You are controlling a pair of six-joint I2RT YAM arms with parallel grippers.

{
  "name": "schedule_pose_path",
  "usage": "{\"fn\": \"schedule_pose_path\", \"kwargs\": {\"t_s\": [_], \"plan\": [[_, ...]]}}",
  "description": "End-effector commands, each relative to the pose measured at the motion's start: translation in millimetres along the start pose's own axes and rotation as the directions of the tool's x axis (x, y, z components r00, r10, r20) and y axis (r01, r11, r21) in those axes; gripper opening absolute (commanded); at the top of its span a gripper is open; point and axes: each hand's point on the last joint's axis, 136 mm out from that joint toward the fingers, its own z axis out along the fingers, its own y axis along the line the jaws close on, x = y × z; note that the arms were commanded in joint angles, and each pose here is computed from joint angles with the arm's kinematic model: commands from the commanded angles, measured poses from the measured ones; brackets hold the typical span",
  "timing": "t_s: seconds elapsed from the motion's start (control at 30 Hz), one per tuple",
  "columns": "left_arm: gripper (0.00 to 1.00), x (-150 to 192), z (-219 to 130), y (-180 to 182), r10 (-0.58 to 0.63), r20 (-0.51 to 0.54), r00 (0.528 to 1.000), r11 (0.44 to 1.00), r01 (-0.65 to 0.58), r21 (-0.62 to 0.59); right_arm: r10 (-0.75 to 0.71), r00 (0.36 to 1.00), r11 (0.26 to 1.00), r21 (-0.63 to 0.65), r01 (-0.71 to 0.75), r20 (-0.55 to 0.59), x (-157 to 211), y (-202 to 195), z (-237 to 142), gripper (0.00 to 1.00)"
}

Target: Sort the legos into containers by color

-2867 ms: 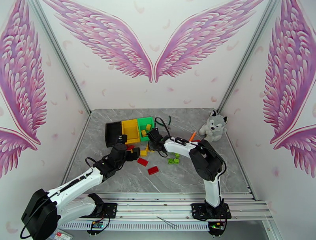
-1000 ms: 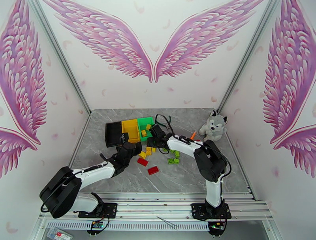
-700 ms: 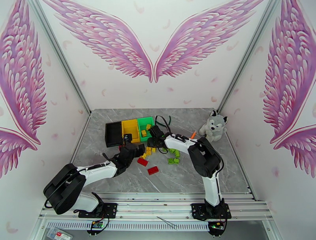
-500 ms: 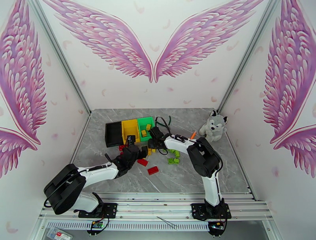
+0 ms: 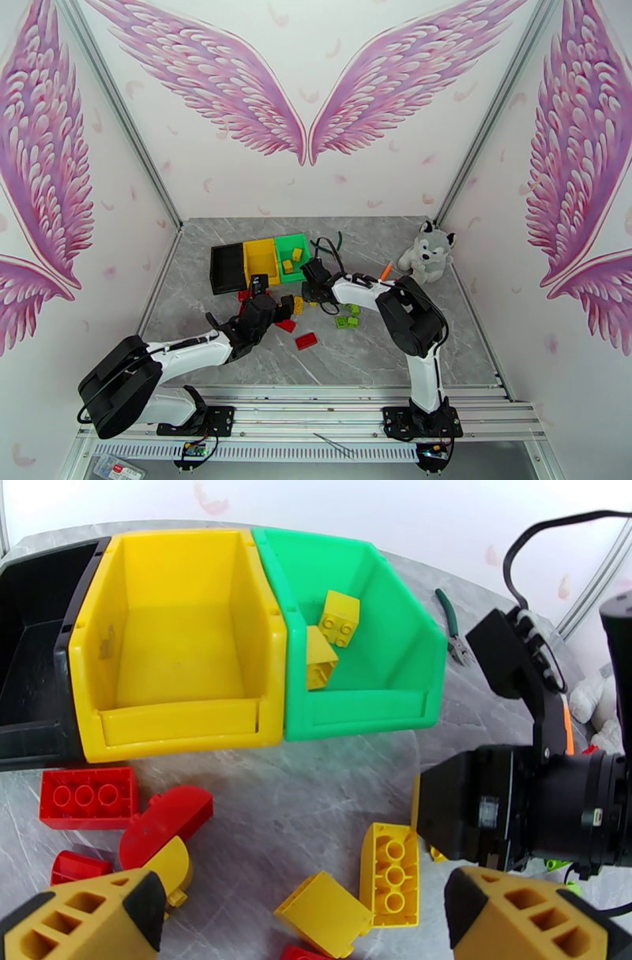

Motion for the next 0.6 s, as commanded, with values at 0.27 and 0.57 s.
{"fn": "schedule_pose_path", "kwargs": {"t_s": [0.27, 0.57], "plan": [[0.99, -14, 1, 10, -0.022, 0.012, 1.0, 1.0, 0.022, 0.014, -0.038, 0.99, 0.998, -0.05, 0.045, 0.139, -62, 25, -49, 0.21], [0.99, -28, 0, 17, 0.016, 0.001, 1.0, 0.999, -0.016, -0.036, -0.06, 0.973, 0.994, -0.071, 0.078, 0.224, -141, 54, -45, 0.26]]}}
